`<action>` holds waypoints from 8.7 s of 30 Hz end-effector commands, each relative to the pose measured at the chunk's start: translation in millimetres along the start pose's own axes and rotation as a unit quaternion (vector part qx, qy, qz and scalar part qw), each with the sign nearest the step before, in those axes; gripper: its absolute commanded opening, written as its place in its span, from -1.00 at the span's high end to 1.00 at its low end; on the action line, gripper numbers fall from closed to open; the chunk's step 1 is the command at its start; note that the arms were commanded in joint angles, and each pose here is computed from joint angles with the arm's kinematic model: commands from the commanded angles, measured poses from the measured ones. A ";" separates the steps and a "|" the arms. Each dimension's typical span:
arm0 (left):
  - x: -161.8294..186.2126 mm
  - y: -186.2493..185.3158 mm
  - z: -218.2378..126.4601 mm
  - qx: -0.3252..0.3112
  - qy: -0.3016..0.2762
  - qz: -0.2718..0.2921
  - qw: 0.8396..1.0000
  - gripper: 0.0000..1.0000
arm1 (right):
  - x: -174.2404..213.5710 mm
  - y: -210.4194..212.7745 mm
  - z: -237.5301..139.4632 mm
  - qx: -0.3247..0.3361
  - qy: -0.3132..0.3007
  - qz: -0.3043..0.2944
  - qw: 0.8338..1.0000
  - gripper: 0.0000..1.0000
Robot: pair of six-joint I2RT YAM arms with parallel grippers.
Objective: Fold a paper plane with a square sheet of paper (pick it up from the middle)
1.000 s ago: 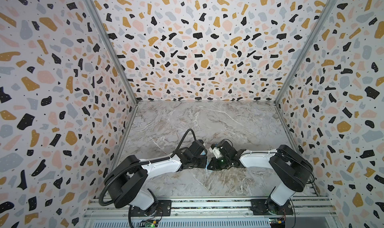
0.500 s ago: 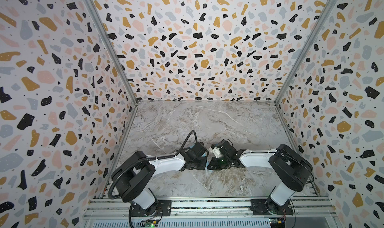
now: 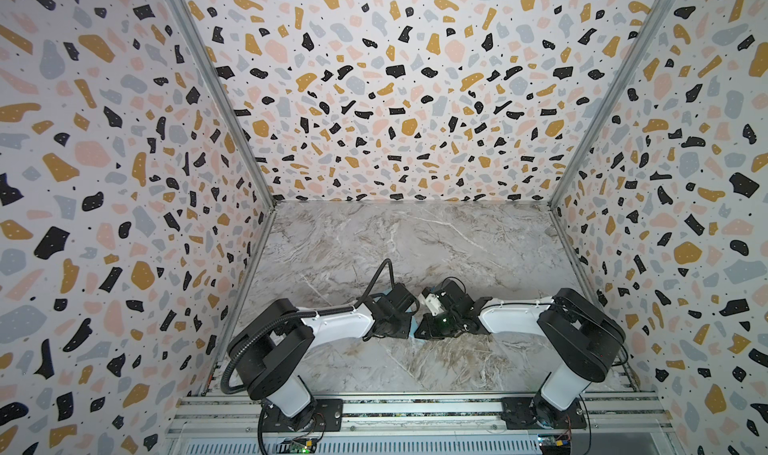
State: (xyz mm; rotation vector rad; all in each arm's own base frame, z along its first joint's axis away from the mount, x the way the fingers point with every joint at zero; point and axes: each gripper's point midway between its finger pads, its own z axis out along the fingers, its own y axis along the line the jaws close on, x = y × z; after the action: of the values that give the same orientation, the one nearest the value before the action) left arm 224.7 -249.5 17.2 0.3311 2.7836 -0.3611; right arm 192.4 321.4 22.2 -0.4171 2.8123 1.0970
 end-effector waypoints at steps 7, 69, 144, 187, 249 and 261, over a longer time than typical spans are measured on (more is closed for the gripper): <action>7.0 24.7 -0.8 -0.072 0.021 0.013 0.997 0.95 | 28.7 -54.1 8.4 0.100 0.038 0.032 0.994 0.75; -59.2 59.1 -82.3 0.082 -0.181 -0.145 0.969 -0.52 | -36.8 36.6 -55.6 -0.009 -0.123 -0.198 0.972 0.04; -39.6 -8.5 -34.3 0.352 -0.114 -0.298 0.880 0.23 | -46.9 -27.1 -5.3 0.003 -0.061 -0.151 0.987 0.48; -55.7 2.1 -20.0 0.260 -0.087 -0.324 0.905 0.94 | -60.5 35.8 -28.0 0.064 -0.298 -0.454 0.837 0.11; -62.6 30.9 -66.6 0.247 -0.184 -0.274 0.911 -0.08 | -52.2 20.6 12.3 -0.009 -0.257 -0.308 0.916 0.98; -55.9 10.5 -32.4 0.242 -0.148 -0.235 0.930 0.30 | -54.8 25.2 7.9 -0.060 -0.244 -0.259 0.933 0.97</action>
State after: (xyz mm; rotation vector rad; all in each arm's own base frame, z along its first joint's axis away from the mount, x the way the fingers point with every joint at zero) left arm 257.9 -228.6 49.4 -0.3620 2.4704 -1.0863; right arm 236.1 350.8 35.7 -0.7531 2.0492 1.0022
